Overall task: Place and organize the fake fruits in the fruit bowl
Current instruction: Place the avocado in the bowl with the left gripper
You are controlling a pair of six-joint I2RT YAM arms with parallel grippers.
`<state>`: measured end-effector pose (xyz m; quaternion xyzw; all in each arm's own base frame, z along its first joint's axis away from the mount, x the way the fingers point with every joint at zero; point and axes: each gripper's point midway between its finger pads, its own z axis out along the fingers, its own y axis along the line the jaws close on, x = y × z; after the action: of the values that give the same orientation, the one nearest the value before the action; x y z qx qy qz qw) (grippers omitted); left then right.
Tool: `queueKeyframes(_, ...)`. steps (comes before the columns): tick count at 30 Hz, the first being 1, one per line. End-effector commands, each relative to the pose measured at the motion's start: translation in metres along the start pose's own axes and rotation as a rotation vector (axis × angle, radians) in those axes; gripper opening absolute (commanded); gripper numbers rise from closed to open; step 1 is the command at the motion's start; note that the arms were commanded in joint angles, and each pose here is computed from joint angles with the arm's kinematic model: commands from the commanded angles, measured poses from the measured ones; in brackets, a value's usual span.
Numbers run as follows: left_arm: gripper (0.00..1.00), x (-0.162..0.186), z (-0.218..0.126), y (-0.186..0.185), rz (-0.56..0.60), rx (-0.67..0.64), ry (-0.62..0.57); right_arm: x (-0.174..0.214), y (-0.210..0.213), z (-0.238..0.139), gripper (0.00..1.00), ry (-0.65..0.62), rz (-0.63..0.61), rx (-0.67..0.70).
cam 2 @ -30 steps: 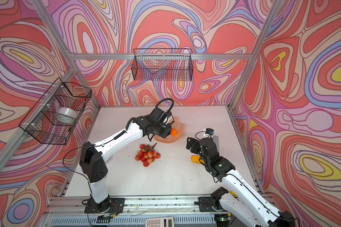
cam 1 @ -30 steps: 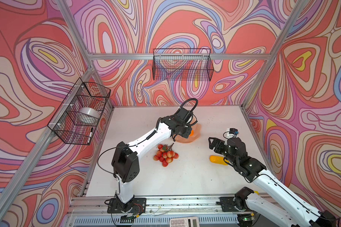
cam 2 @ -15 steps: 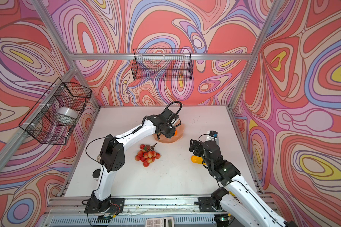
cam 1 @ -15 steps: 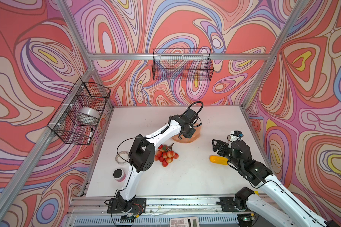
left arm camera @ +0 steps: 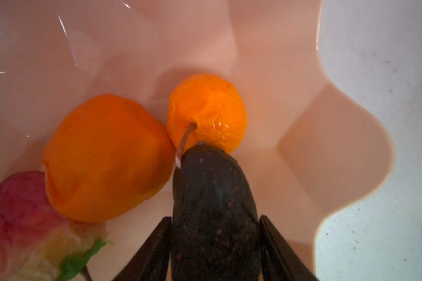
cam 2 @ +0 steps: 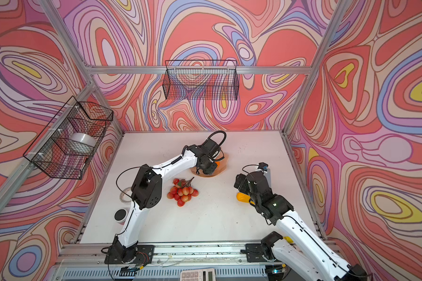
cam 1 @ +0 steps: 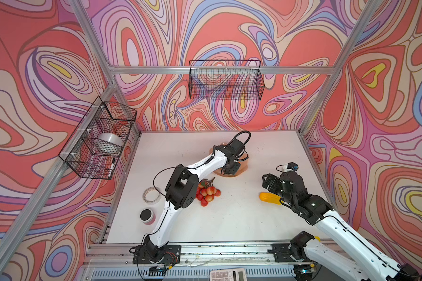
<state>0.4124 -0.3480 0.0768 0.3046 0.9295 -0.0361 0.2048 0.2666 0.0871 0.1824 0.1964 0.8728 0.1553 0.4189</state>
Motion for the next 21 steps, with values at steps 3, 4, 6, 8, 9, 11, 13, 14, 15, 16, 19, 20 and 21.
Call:
queueKeyframes(3, 0.7, -0.023, -0.049, 0.008, -0.024, -0.003, -0.11, 0.008, -0.023, 0.0, 0.96, 0.034, 0.117, 0.135)
queueKeyframes(4, 0.73, -0.028, -0.059, 0.01, -0.029, -0.006, -0.143, 0.01, -0.025, 0.001, 0.96, 0.048, 0.129, 0.155)
queueKeyframes(6, 0.76, -0.039, -0.084, 0.016, -0.051, -0.017, -0.22, 0.016, -0.035, 0.003, 0.98, 0.068, 0.16, 0.221)
queueKeyframes(8, 0.78, -0.047, -0.112, 0.022, -0.08, -0.024, -0.287, 0.022, -0.04, 0.006, 0.98, 0.084, 0.181, 0.244)
queueKeyframes(9, 0.79, -0.051, -0.128, 0.027, -0.095, -0.033, -0.33, 0.025, -0.04, 0.007, 0.98, 0.096, 0.194, 0.243)
queueKeyframes(11, 0.8, -0.055, -0.162, 0.033, -0.123, -0.039, -0.422, 0.032, -0.044, 0.008, 0.98, 0.112, 0.233, 0.255)
queueKeyframes(13, 0.82, -0.055, -0.196, 0.039, -0.15, -0.044, -0.517, 0.038, -0.048, 0.007, 0.98, 0.125, 0.269, 0.27)
queueKeyframes(14, 0.83, -0.053, -0.214, 0.044, -0.17, -0.054, -0.571, 0.042, -0.049, 0.007, 0.98, 0.137, 0.293, 0.274)
queueKeyframes(15, 0.84, -0.048, -0.228, 0.048, -0.186, -0.064, -0.607, 0.046, -0.052, 0.008, 0.98, 0.146, 0.311, 0.28)
queueKeyframes(16, 0.85, -0.043, -0.244, 0.053, -0.205, -0.074, -0.656, 0.051, -0.053, 0.009, 0.98, 0.155, 0.329, 0.281)
queueKeyframes(19, 0.88, -0.017, -0.277, 0.066, -0.238, -0.106, -0.763, 0.065, -0.055, 0.018, 0.98, 0.188, 0.351, 0.273)
queueKeyframes(20, 0.89, -0.005, -0.282, 0.07, -0.239, -0.124, -0.782, 0.068, -0.058, 0.019, 0.98, 0.196, 0.357, 0.282)
queueKeyframes(21, 0.9, 0.006, -0.288, 0.073, -0.239, -0.139, -0.796, 0.073, -0.06, 0.021, 0.98, 0.206, 0.363, 0.294)
